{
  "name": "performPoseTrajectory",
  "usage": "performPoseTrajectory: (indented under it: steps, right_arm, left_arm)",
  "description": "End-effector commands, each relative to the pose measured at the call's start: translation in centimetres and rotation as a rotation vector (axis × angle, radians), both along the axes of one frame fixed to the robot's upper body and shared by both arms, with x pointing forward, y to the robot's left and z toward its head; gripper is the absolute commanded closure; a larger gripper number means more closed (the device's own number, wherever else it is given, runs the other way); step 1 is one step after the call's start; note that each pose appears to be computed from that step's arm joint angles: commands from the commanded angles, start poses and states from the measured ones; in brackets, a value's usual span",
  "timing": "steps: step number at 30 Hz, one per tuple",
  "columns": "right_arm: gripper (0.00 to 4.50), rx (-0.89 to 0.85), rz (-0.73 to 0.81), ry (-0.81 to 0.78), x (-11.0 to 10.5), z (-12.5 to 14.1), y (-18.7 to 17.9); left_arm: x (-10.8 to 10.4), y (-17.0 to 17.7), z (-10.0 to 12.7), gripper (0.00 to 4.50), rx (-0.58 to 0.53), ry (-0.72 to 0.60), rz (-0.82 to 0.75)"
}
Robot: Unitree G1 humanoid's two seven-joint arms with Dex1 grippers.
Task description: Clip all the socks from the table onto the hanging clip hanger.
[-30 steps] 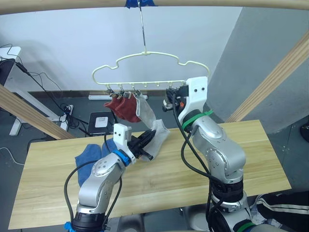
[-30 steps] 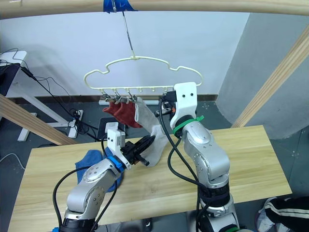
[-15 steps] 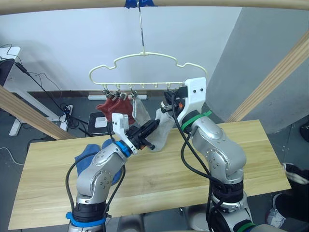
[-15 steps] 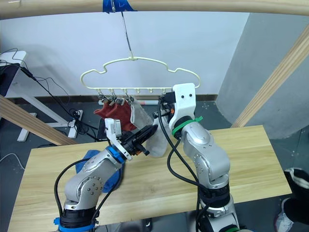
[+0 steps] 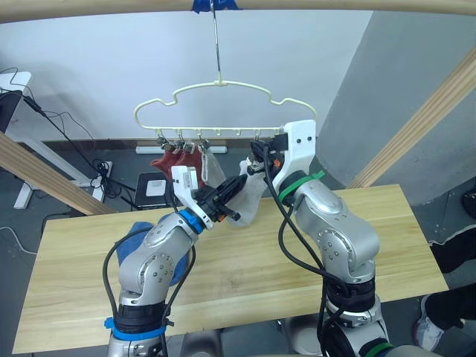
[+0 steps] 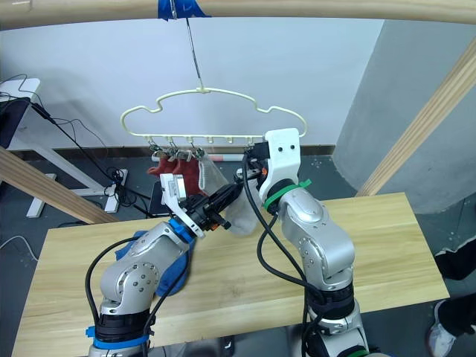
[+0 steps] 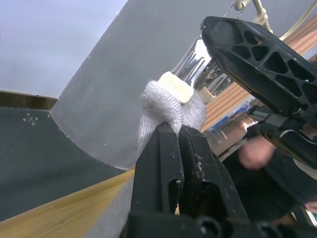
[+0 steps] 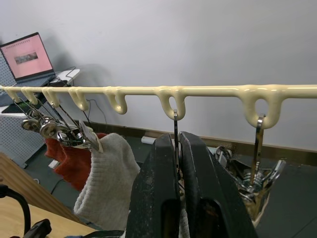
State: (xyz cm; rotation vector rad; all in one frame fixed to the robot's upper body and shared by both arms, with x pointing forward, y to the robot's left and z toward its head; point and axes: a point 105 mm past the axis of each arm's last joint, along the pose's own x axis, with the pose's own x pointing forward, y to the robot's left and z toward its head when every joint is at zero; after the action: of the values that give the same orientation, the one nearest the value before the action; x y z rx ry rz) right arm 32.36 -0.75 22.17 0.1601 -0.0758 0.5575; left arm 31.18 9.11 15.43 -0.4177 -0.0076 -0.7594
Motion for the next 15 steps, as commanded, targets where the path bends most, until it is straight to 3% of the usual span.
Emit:
performPoseTrajectory:
  steps: [1,9,12,15]
  right_arm:
    - [3.93,0.029,0.008,-0.024,-0.6,0.7,0.0]
    - [1.17,0.021,0.088,-0.025,-1.6,0.8,0.1]
    - [1.17,-0.005,0.140,-0.042,-2.5,0.8,-0.2]
    - [1.15,-0.066,0.190,-0.073,-3.5,0.7,-1.0]
  left_arm:
    - [-0.2,-0.4,1.2,4.50,-0.026,-0.041,-0.015]
    - [0.0,-0.2,1.0,4.50,0.016,-0.062,-0.006]
    - [0.1,0.1,0.5,4.50,0.079,-0.078,-0.004]
    - [0.2,0.5,0.2,3.80,0.149,-0.102,-0.008]
